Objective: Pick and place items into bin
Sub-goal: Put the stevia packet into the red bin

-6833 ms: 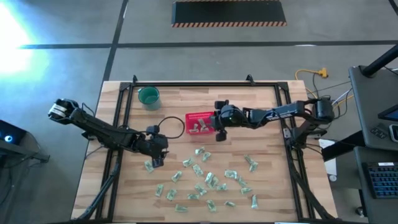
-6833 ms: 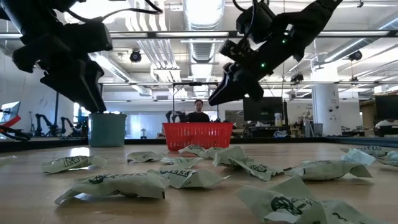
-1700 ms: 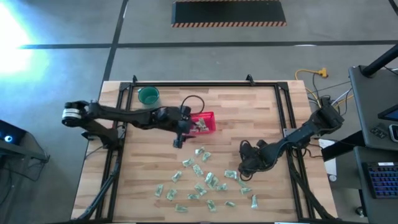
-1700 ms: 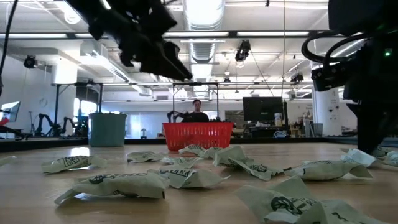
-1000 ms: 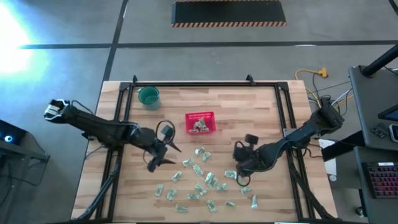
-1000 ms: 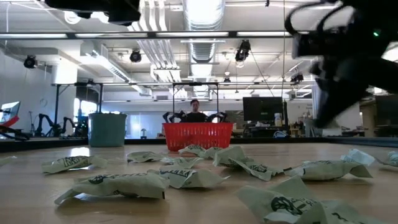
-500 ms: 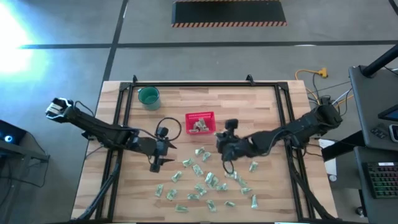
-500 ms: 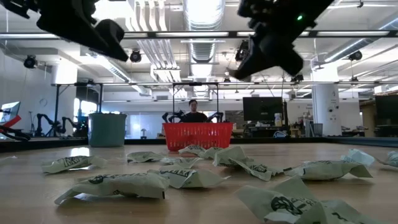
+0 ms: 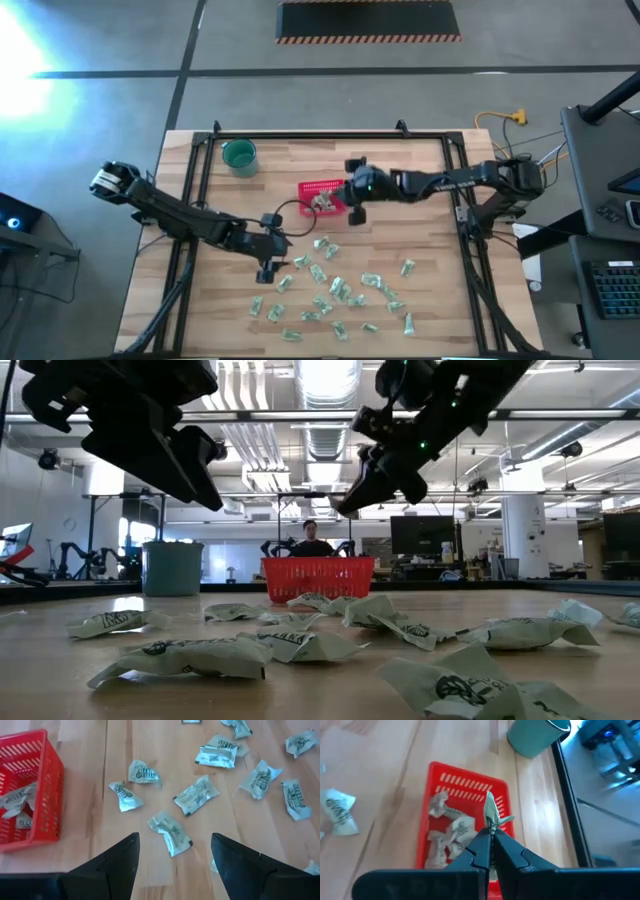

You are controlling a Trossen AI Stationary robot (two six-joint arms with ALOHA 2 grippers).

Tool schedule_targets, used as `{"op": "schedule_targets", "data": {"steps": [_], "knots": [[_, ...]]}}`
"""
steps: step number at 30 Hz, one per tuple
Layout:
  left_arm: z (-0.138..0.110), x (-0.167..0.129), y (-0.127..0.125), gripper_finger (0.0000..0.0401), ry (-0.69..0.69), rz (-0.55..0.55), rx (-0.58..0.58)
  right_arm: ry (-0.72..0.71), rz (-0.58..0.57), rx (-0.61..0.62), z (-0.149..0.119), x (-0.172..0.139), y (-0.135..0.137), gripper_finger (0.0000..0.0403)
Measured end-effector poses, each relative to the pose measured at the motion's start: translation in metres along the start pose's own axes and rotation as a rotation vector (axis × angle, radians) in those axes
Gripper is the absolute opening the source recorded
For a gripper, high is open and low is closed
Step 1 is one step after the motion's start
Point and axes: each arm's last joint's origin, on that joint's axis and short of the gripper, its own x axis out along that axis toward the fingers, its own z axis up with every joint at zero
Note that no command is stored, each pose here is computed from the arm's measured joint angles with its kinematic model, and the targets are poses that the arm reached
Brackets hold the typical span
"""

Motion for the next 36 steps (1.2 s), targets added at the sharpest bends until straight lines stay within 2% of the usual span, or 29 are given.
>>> {"op": "schedule_targets", "data": {"steps": [8,14,20,24,29,36], "knots": [[0.002,0.003,-0.001,0.0229,0.005,0.001,-0.048,0.028,0.067,0.092,-0.027,0.024,-0.021,0.0013],[0.003,0.003,-0.001,0.0229,-0.004,0.002,-0.051,0.028,0.059,0.099,-0.029,0.037,-0.026,0.0063],[0.001,0.007,0.000,0.0229,-0.004,0.051,-0.044,-0.013,0.069,0.114,-0.020,0.030,-0.030,0.0132],[-0.004,0.025,-0.003,0.0229,0.031,0.058,0.012,-0.021,0.081,0.084,-0.014,0.024,-0.026,0.0159],[-0.004,0.050,-0.007,0.0229,0.077,0.065,0.057,0.000,0.116,0.046,-0.010,0.014,-0.018,0.0171],[-0.001,0.066,-0.003,0.0228,0.117,0.056,0.034,0.045,0.150,0.060,-0.006,-0.006,-0.015,0.0163]]}}
